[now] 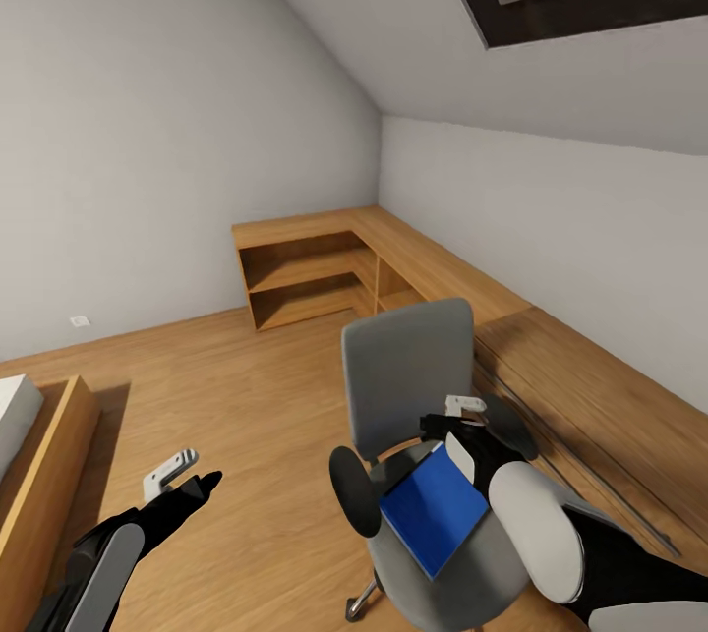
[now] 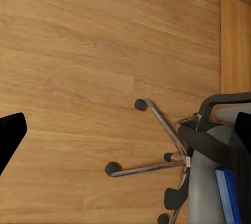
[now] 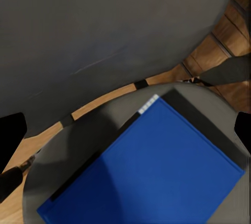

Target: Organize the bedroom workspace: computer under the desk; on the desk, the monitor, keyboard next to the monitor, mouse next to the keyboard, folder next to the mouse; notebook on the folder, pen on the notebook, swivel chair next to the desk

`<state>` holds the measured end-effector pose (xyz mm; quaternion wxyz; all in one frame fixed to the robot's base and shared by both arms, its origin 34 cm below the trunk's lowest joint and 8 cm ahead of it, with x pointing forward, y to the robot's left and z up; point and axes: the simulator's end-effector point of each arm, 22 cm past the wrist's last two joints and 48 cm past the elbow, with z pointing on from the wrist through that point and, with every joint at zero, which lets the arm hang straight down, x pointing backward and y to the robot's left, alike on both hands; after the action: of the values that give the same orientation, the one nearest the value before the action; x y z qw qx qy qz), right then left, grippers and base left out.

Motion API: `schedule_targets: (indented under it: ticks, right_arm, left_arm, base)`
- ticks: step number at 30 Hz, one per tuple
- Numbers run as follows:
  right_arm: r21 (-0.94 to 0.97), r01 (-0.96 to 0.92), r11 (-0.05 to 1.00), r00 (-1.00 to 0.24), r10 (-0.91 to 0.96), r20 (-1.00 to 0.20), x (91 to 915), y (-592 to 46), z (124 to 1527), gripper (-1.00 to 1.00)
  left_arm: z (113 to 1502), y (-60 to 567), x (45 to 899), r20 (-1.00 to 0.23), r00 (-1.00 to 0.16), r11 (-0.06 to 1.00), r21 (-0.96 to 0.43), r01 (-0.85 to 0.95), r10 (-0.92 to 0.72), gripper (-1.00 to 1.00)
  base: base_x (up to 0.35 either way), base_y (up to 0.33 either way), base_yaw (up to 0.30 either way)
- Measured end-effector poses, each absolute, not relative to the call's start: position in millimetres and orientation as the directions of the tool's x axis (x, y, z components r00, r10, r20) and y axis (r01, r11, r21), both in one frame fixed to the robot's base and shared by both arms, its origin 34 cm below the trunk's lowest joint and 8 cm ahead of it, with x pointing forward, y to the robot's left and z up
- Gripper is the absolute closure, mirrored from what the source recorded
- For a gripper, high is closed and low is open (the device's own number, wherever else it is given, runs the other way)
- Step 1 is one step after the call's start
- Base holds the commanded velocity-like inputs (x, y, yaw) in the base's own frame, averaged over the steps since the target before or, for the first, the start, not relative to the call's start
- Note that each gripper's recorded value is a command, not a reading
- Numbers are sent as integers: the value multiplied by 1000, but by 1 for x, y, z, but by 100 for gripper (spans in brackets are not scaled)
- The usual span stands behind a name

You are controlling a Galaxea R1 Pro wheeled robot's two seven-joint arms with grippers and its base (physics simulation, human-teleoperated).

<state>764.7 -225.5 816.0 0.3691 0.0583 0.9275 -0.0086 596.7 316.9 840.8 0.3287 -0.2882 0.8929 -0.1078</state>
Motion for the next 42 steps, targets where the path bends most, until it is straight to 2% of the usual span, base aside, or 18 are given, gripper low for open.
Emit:
schedule_targets:
  ticks: [14,42]
  right_arm:
    - [-20,156,988,-717,100,-689,768,-244,802,-100]
    - [-20,150,989,-710,93,-698,771,-242,767,-100]
  left_arm:
    - [827,317,601,-526,-617,811,-383,-443,-585,-100]
    - [802,306,612,-527,-609,805,-404,-435,-593,-100]
  base:
    - [0,0,0]
    - [0,0,0]
